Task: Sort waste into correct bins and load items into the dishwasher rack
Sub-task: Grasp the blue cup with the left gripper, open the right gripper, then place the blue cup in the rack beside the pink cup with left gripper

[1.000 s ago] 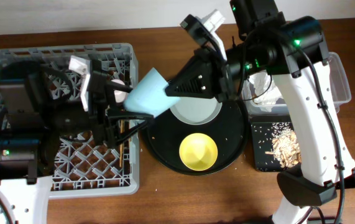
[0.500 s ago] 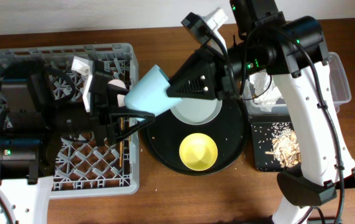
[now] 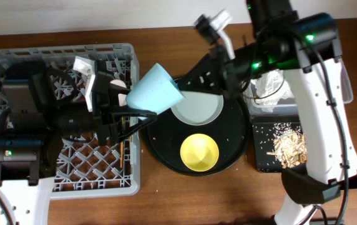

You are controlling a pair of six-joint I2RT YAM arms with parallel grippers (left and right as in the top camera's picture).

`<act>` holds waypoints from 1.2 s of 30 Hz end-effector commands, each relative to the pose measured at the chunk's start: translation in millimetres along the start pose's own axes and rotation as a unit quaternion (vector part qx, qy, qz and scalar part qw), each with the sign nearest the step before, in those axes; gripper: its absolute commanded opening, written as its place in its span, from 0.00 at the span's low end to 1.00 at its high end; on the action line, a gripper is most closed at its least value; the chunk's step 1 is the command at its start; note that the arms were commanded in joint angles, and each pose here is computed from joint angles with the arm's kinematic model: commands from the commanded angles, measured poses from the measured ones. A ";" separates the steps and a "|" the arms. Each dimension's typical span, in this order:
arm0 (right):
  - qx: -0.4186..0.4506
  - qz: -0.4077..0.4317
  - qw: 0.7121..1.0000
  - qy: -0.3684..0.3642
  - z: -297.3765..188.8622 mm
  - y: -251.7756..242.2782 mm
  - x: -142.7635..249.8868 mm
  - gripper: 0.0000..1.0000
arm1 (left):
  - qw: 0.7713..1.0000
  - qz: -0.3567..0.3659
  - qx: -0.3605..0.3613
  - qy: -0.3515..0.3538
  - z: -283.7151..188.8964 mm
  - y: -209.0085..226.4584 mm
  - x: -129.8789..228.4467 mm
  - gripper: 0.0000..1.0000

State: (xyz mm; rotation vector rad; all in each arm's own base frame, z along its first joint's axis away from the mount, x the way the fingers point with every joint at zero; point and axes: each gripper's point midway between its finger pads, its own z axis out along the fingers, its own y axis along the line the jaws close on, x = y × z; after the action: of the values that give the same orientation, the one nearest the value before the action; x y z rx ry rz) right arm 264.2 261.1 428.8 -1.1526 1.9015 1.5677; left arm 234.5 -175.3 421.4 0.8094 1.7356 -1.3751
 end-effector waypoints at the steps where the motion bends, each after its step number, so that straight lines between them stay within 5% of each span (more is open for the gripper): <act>1: 0.036 -0.010 0.998 0.055 21.3 -7.8 17.1 0.04 | 1.000 0.018 -0.003 -0.002 -1.0 -4.5 -3.1 0.43; 13: 0.133 0.030 0.982 0.129 37.6 -28.6 41.6 0.04 | 0.999 0.026 -0.020 -0.014 -8.8 3.0 -9.0 0.39; 20: 0.197 0.069 0.974 0.090 -9.9 -64.5 35.0 0.14 | 0.990 -0.010 -0.132 -0.040 -41.5 45.9 -11.6 0.38; 22: 0.233 0.086 0.965 0.084 -28.1 -79.2 36.7 0.25 | 0.970 -0.055 -0.235 -0.029 -58.0 79.6 2.7 0.38; 23: 0.253 0.091 0.960 0.083 -37.9 -87.2 38.5 0.42 | 0.952 -0.078 -0.297 -0.016 -69.3 97.9 13.8 0.38; 24: 0.280 0.097 0.951 0.086 -49.0 -96.8 41.6 0.93 | 0.926 -0.101 -0.363 0.001 -83.9 115.4 27.6 0.38; 25: 0.295 0.099 0.946 0.089 -54.8 -101.7 43.5 0.99 | 0.896 -0.124 -0.425 0.021 -100.4 130.0 42.6 0.38; 30: 0.329 0.102 0.934 0.099 -66.2 -112.1 48.5 0.99 | 0.791 -0.212 -0.570 0.074 -149.8 157.4 92.5 0.38; 36: 0.332 0.101 0.932 0.100 -67.0 -113.5 48.7 0.99 | 0.772 -0.254 -0.572 0.108 -148.7 184.0 122.0 0.38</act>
State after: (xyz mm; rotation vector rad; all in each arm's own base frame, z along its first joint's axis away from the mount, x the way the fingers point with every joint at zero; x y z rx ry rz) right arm 337.0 182.5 349.2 -0.8513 2.4461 0.8011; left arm 296.0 -5.8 272.6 -0.1510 2.5040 -0.3436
